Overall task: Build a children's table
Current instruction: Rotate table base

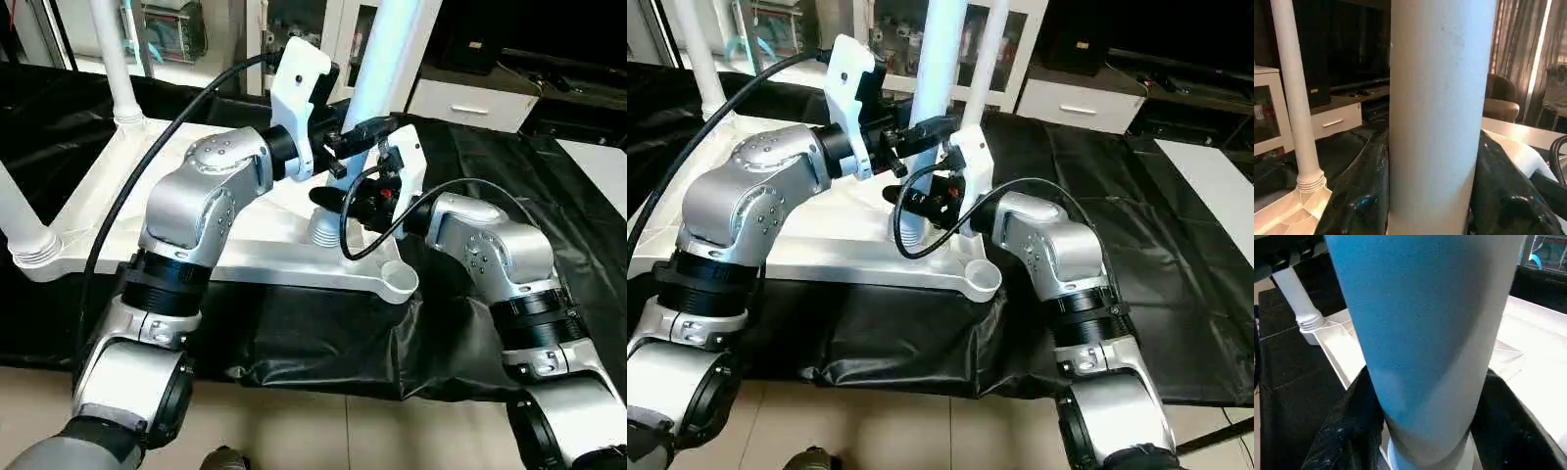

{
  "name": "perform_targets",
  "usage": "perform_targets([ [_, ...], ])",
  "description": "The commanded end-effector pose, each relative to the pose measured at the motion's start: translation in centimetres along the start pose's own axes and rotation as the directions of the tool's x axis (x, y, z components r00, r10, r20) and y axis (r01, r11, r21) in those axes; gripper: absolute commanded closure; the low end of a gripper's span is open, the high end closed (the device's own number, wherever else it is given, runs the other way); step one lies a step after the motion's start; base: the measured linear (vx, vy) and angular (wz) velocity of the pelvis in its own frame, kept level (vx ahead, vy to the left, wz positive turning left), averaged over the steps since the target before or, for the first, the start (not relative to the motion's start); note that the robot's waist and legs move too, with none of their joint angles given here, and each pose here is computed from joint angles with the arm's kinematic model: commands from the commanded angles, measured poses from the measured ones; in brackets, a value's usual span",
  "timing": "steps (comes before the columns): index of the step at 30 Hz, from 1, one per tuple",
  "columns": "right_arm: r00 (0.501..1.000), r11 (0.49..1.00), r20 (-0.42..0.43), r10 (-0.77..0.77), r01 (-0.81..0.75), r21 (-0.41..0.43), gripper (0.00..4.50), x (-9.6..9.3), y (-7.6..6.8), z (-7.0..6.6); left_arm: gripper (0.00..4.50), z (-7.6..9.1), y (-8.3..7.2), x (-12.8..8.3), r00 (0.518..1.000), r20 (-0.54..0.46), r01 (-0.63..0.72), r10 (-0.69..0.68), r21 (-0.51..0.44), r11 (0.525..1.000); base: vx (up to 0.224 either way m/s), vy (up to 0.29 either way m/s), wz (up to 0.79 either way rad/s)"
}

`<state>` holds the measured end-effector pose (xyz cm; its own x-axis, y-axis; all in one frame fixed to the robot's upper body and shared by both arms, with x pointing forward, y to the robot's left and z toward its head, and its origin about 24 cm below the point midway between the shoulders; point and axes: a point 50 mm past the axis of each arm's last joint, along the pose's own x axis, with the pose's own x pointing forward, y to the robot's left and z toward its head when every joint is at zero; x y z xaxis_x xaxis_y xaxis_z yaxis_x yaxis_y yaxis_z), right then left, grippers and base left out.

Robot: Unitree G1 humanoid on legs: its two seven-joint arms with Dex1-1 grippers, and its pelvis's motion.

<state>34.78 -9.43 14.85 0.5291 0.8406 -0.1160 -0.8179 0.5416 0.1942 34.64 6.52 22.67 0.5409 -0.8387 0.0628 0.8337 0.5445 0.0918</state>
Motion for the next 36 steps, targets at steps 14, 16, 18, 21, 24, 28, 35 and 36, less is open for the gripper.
perform_targets([
  [14,0.998,0.999,0.045,-0.032,0.032,-0.016,2.64,-1.0,-1.0,1.0,1.32,0.6,0.1,-0.7,0.999,0.045,-0.013,0.017,-0.101,0.995,0.0,0.0,0.0],
  [16,0.998,0.999,0.047,-0.045,0.046,-0.019,2.64,-1.3,-1.3,1.2,1.11,1.1,0.3,-0.9,0.998,0.068,-0.009,0.017,-0.111,0.994,0.0,0.0,0.0],
  [18,0.994,0.995,0.055,-0.096,0.098,-0.025,2.64,-2.3,-2.4,1.4,1.02,2.5,1.1,-1.3,0.985,0.165,-0.037,0.058,-0.127,0.991,0.0,0.0,0.0],
  [21,0.971,0.971,0.048,-0.236,0.237,-0.034,2.64,-5.1,-4.7,1.1,0.63,4.4,1.9,-2.9,0.94,0.333,-0.026,0.076,-0.152,0.988,0.0,0.0,0.0],
  [24,0.96,0.96,0.039,-0.279,0.28,-0.028,2.64,-6.5,-5.5,0.8,0.62,5.0,2.4,-4.0,0.91,0.405,-0.015,0.088,-0.18,0.984,0.0,0.0,0.0],
  [28,0.963,0.963,0.016,-0.27,0.27,-0.022,2.64,-9.2,-5.7,-0.2,0.62,2.7,3.9,-5.6,0.939,0.309,-0.106,0.154,-0.168,0.98,0.0,0.0,0.0],
  [35,0.968,0.974,0.105,-0.226,0.228,-0.006,2.64,-11.9,-4.8,0.0,0.62,-8.7,-0.4,-4.0,0.981,-0.181,0.096,-0.071,0.134,0.986,0.0,0.0,0.0],
  [36,0.968,0.974,0.105,-0.226,0.228,-0.006,2.64,-11.9,-4.8,0.0,0.62,-8.7,-0.4,-4.0,0.981,-0.181,0.096,-0.071,0.134,0.986,0.0,0.0,0.0],
])
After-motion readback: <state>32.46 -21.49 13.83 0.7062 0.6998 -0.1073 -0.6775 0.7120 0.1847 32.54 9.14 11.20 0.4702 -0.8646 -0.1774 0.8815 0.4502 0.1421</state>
